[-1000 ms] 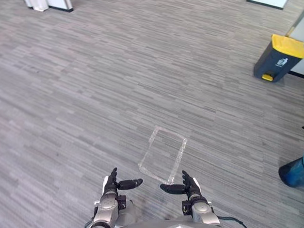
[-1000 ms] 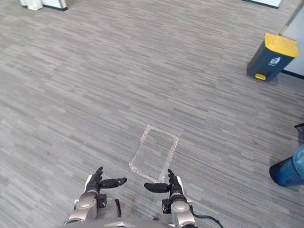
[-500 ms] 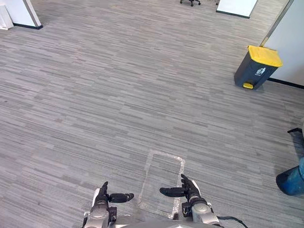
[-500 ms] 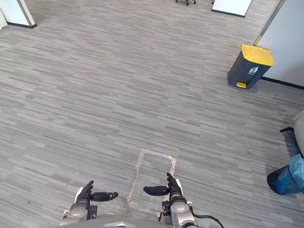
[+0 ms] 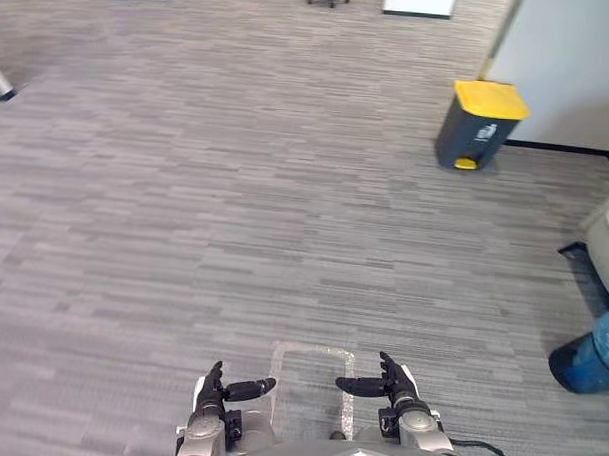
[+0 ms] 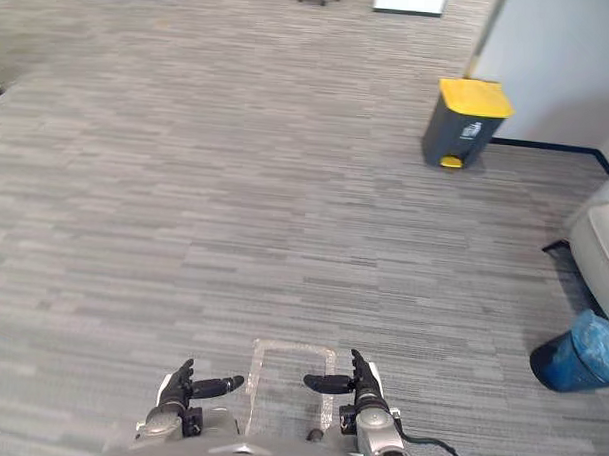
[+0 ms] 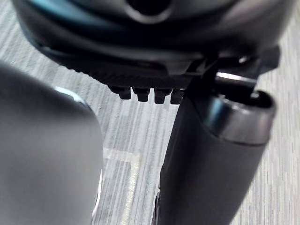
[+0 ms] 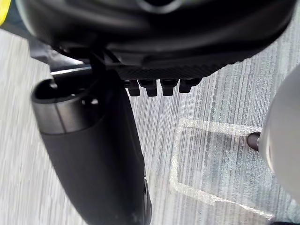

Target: Organize the slippers on the shoe rack

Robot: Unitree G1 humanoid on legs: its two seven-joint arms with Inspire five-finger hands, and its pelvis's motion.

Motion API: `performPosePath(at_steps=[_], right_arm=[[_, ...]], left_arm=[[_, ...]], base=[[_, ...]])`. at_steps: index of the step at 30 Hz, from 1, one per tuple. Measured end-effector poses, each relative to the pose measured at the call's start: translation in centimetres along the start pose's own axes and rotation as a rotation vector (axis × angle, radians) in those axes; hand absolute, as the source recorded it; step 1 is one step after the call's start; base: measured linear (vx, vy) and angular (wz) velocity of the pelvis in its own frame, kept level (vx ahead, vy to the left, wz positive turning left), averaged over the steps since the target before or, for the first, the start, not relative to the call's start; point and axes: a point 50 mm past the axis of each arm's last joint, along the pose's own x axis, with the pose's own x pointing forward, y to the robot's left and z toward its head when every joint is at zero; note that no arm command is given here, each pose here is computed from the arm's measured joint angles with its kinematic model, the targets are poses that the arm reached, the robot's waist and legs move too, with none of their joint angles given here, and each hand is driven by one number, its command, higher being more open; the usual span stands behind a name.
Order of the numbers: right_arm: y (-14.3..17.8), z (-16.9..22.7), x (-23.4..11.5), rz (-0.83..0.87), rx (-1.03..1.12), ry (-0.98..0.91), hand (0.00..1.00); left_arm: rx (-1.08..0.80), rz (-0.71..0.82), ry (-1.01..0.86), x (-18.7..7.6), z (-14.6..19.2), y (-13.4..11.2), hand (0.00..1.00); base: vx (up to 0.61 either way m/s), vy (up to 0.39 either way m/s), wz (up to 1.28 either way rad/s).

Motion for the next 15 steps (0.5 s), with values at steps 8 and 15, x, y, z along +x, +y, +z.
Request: performPosePath(at_steps=[8,15], right_arm=[[0.5,-1.1,-0.4,-0.011,0.064,0.040,1.00],[1.7,-0.5,0.0,0.037,0.014,0.048,1.00]], left_arm=[[0.012,0.019,0.005,0.2,0.0,0.5,1.00],[0.073,-0.007,0.038,0.1,-0.8,0.4,1.00]], base=[[0.27,0.273,-1.02],[0.11,0.113,-1.27]])
